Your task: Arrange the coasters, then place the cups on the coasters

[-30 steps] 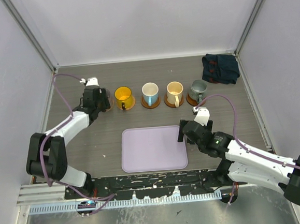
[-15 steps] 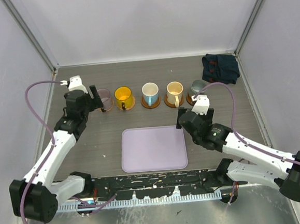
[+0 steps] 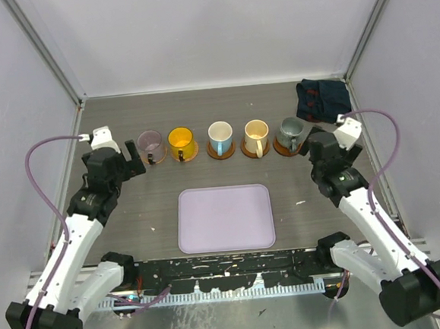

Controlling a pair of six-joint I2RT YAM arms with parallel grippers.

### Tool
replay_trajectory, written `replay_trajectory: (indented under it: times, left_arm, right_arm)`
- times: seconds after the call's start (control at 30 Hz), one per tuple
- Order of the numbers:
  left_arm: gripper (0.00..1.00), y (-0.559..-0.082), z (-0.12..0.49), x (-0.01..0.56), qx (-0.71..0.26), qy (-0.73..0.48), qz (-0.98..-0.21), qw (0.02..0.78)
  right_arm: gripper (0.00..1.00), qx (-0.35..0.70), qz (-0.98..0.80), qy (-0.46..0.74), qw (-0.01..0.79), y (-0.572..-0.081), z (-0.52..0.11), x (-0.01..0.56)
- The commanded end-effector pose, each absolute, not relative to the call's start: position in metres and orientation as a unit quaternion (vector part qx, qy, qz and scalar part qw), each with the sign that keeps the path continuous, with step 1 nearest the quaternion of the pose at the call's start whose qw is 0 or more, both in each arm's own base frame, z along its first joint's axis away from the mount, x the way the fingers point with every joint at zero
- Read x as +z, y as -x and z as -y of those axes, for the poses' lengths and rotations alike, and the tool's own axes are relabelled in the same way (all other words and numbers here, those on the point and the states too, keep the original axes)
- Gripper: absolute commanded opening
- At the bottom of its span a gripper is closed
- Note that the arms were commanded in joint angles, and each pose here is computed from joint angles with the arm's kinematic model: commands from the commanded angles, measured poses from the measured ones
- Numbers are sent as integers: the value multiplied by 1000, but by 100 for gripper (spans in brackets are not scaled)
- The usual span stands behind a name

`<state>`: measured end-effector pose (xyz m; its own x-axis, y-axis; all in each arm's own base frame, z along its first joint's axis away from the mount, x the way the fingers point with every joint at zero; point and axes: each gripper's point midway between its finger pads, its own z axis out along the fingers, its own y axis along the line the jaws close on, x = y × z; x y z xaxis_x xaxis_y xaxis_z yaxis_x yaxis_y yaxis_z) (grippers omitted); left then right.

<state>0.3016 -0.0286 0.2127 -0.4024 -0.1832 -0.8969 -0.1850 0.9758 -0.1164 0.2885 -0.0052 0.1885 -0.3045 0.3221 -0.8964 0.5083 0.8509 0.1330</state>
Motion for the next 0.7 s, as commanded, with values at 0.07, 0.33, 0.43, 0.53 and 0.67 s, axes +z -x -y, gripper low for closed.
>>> replay_trajectory:
  times: [0.07, 0.33, 0.43, 0.53, 0.67]
  left_arm:
    - [98, -273, 12, 218, 22, 131, -842, 523]
    - [98, -237, -2, 238, 43, 128, -849, 511]
    - [98, -228, -6, 258, 38, 137, -831, 538]
    - [98, -219, -13, 275, 33, 162, -810, 563]
    - [98, -212, -17, 292, 27, 175, -794, 582]
  right_arm:
    - [100, -66, -738, -351, 572, -280, 41, 221]
    - [100, -82, -677, -404, 610, -250, 66, 248]
    - [100, -84, -667, -408, 617, -243, 70, 253]
    - [100, -88, -664, -410, 619, -238, 72, 259]
    - [100, -86, -657, -413, 624, -233, 74, 267]
